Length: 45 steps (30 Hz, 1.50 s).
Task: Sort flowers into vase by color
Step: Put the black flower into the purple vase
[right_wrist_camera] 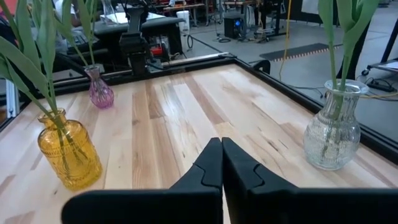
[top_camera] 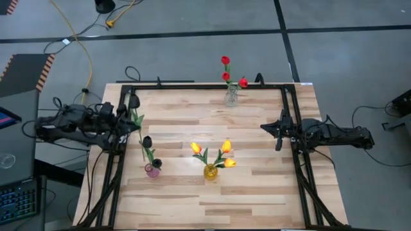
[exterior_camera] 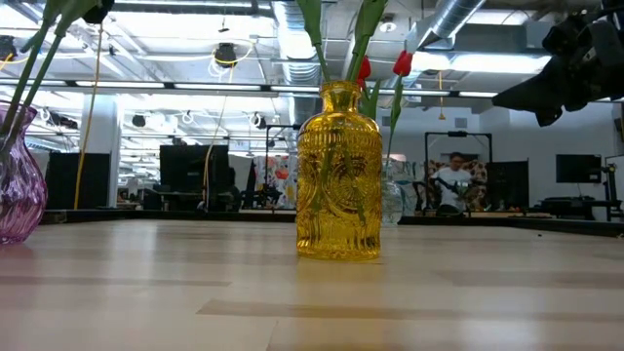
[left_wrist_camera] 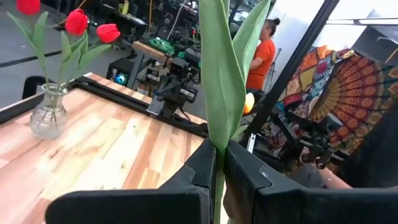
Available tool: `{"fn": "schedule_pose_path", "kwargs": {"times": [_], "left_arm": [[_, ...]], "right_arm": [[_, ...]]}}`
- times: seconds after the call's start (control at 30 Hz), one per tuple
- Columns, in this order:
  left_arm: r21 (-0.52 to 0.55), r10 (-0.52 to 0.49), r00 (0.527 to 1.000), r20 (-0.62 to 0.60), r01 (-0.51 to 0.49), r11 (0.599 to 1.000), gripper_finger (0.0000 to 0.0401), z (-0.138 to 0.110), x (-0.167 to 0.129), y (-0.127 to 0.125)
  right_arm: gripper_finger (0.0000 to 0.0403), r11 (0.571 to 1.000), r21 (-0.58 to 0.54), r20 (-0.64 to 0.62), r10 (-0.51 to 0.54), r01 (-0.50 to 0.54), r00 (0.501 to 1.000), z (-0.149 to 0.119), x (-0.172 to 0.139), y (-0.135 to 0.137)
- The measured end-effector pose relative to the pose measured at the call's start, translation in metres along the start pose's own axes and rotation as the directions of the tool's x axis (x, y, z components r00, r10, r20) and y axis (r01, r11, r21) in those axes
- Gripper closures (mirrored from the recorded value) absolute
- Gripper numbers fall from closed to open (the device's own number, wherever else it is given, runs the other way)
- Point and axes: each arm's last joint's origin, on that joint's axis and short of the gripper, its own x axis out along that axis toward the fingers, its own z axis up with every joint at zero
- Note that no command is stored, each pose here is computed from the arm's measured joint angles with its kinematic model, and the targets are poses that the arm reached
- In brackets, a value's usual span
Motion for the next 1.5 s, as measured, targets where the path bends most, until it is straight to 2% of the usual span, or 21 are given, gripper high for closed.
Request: {"fn": "schedule_pose_path", "kwargs": {"times": [0.23,0.37,0.6,1.2,1.5], "left_arm": [[-0.033,0.014,0.999,-0.038,-0.015,0.999,0.0390,-0.017,0.008,0.004],[-0.049,-0.019,0.999,-0.031,0.017,0.999,0.0390,-0.027,0.014,0.005],[-0.022,-0.030,1.000,-0.009,0.030,0.999,0.0390,-0.031,0.013,0.002],[0.072,-0.023,0.997,-0.072,0.028,0.997,0.0390,-0.060,0.021,-0.002],[0.117,-0.029,0.997,-0.071,0.038,0.992,0.0390,-0.062,0.019,-0.006]], "right_arm": [[0.0368,1.000,-0.001,0.000,0.000,0.000,1.000,0.000,0.000,0.000],[0.0372,1.000,-0.001,0.001,0.000,0.000,1.000,0.000,0.000,0.000],[0.0374,1.000,-0.001,0.001,0.000,0.000,1.000,0.000,0.000,0.000],[0.0369,1.000,-0.007,0.001,0.000,0.000,1.000,0.000,0.000,0.000],[0.0374,1.000,-0.009,0.001,0.001,-0.001,1.000,0.000,0.000,0.000]]}}
